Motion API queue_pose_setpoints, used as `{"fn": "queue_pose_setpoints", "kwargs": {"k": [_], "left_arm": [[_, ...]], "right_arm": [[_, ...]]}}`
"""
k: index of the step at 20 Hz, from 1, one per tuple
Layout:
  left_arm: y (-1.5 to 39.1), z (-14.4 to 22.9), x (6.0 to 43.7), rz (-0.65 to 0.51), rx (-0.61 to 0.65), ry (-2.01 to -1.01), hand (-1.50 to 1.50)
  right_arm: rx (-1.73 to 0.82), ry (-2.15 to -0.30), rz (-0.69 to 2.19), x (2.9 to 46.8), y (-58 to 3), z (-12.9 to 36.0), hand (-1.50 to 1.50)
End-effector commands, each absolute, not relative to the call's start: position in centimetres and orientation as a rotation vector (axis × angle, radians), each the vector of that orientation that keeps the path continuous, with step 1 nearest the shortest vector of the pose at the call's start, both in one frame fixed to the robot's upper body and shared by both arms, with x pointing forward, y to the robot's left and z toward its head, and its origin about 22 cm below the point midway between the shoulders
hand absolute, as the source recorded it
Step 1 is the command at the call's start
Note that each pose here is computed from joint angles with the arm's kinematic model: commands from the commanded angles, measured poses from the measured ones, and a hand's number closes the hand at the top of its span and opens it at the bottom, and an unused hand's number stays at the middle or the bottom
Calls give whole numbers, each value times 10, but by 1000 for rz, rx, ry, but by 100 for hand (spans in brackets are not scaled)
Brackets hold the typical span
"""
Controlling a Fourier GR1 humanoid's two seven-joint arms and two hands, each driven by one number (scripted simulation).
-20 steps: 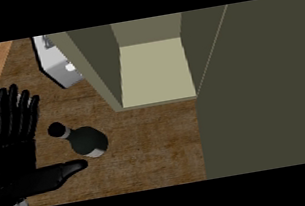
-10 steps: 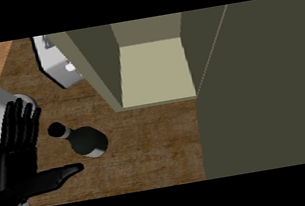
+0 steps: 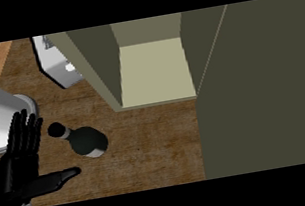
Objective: Pick up the wine, place it into the cabinet and close the cabinet
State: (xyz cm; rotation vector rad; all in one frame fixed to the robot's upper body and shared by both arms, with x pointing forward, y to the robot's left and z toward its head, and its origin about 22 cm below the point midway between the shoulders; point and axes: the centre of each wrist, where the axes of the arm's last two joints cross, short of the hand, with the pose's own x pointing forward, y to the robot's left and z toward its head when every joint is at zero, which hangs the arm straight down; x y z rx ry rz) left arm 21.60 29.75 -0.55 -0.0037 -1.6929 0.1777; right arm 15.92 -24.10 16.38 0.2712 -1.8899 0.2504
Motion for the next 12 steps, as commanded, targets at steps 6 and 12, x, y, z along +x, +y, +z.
{"fn": "queue_pose_setpoints", "kwargs": {"k": [6, 12], "left_arm": [[302, -20, 213, 156, -12, -1665, -150], [293, -67, 219, 141, -13, -1651, -150]], "right_arm": [[276, -1906, 251, 161, -246, 153, -150], [266, -1915, 246, 156, -240, 183, -150]]}}
